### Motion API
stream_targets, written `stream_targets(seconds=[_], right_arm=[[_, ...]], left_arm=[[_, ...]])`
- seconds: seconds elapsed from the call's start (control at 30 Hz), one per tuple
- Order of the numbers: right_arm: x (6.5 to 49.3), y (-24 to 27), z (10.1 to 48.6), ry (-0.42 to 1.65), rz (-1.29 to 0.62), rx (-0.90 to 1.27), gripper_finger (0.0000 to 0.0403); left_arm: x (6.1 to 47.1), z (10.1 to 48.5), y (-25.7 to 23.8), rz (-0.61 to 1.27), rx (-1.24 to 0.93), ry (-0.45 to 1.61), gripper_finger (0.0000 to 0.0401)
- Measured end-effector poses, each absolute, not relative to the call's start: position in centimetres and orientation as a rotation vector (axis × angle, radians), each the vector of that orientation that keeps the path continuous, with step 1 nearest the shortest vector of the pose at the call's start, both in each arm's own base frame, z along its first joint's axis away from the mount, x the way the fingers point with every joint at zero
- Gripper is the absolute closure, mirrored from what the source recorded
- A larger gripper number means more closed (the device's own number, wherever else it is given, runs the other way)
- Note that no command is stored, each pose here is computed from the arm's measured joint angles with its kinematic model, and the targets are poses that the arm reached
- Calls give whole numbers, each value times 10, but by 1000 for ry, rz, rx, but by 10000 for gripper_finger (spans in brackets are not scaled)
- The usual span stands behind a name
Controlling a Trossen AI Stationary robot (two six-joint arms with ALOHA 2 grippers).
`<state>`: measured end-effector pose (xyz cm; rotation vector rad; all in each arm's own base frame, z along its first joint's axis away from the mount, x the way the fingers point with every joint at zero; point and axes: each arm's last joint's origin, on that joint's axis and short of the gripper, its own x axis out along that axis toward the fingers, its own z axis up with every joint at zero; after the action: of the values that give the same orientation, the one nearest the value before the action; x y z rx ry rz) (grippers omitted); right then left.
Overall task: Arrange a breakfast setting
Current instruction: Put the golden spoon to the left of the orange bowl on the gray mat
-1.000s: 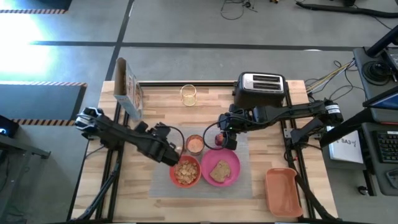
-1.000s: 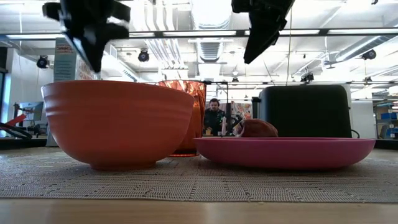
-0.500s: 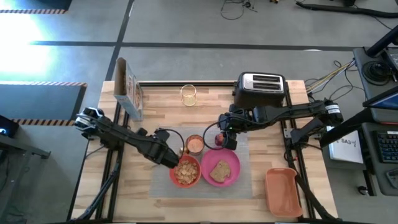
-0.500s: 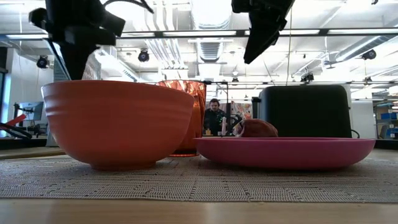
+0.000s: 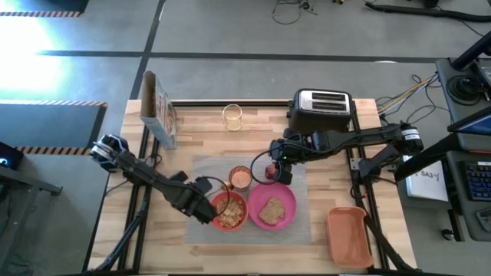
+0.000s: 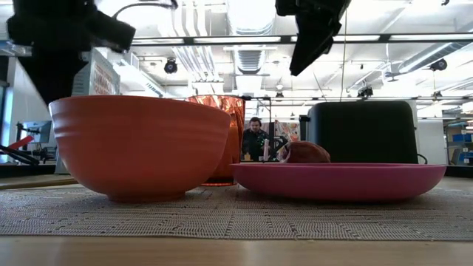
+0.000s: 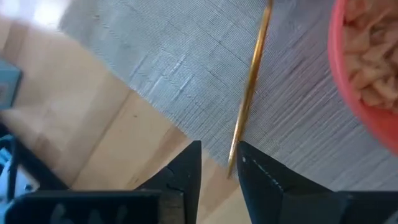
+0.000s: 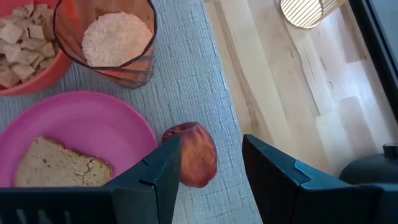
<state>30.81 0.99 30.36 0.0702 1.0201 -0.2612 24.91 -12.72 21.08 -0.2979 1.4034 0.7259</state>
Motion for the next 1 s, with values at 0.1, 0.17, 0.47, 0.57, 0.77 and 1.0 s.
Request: stream_targets(seconds=[0.1, 0.17, 0.47, 0.57, 0.77, 1.0], right_arm=[[308, 10, 304, 1017, -274, 92, 243], [308, 10, 304, 1013, -287, 116, 243], [308, 10, 304, 1015, -279, 102, 243], [309, 10, 304, 1017, -251, 54, 243], [310, 10, 303, 1016, -261, 70, 243], [310, 10, 302, 1015, -260, 69, 243]], left_arm=[[244, 200, -129, 698, -263, 1420, 310], [241, 195, -129, 671, -230, 1438, 308], [238, 168, -138, 455, -200, 1423, 307], [231, 163, -138, 474, -153, 1423, 307], [228, 164, -140, 450, -45, 1380, 307], [231, 166, -142, 407, -22, 1331, 307]])
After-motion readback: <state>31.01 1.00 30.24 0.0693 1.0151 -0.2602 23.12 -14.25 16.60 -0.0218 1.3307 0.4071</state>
